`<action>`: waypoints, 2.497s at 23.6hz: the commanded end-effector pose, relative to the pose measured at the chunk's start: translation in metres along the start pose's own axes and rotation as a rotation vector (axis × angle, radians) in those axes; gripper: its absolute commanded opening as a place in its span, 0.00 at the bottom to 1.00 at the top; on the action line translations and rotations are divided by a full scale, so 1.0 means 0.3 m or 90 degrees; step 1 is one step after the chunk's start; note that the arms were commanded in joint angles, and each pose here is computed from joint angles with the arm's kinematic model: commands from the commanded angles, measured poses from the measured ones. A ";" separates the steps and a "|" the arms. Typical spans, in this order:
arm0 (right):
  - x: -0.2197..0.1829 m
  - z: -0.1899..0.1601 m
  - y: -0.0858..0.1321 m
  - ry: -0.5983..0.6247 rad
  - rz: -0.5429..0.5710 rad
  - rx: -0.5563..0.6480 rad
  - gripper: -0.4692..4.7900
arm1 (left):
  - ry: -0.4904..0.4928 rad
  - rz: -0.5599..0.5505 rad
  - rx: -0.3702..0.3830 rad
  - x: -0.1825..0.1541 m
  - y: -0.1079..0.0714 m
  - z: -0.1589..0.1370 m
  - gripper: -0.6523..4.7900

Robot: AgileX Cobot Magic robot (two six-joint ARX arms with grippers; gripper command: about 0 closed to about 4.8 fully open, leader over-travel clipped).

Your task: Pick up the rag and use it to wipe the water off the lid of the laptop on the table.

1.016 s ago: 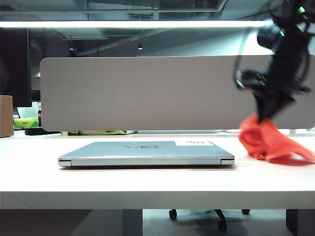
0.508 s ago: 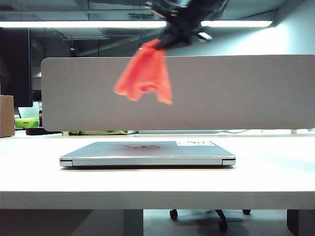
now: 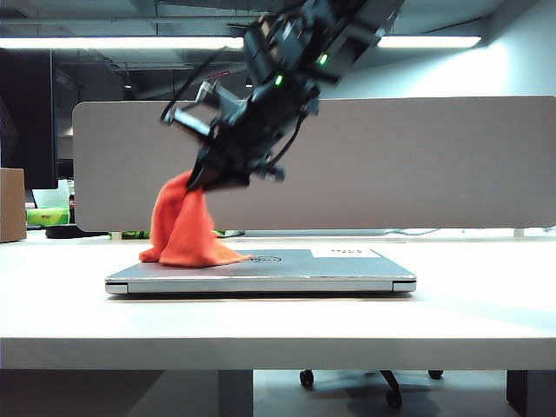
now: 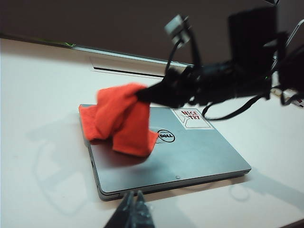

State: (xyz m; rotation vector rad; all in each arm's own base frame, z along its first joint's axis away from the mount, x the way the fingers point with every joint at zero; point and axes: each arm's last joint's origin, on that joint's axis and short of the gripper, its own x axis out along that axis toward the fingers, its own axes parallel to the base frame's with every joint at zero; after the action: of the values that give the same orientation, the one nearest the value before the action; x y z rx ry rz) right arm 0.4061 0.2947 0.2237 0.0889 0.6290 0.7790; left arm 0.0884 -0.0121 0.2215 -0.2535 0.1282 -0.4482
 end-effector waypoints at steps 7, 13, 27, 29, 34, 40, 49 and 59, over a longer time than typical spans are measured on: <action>0.002 -0.055 -0.028 0.094 -0.109 -0.017 0.08 | -0.008 -0.002 0.007 -0.001 -0.002 0.007 0.11; -0.022 -0.096 -0.062 0.190 -0.250 -0.094 0.08 | -0.008 -0.002 0.007 -0.001 -0.002 0.007 0.11; -0.288 0.078 -0.091 0.152 -0.568 -0.206 0.08 | -0.008 -0.002 0.007 -0.001 -0.002 0.007 0.11; -0.334 0.108 -0.097 0.131 -0.578 -0.197 0.08 | -0.008 -0.002 0.007 -0.001 -0.002 0.007 0.11; -0.409 0.154 -0.122 0.097 -0.577 -0.179 0.08 | -0.008 -0.002 0.007 -0.001 -0.002 0.007 0.11; -0.341 0.131 -0.136 0.097 -0.510 -0.183 0.08 | -0.008 -0.002 0.007 -0.001 -0.002 0.007 0.11; -0.131 0.048 -0.054 0.062 -0.386 -0.197 0.08 | -0.008 -0.002 0.007 -0.001 -0.002 0.007 0.11; 0.012 -0.025 0.111 0.006 -0.288 -0.229 0.08 | -0.008 -0.002 0.007 -0.001 -0.002 0.007 0.11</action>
State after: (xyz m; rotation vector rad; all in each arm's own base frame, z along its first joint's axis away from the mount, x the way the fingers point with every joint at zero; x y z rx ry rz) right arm 0.3809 0.3186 0.2230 -0.4012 0.5129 0.4444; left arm 0.0884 -0.0120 0.2215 -0.2535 0.1279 -0.4463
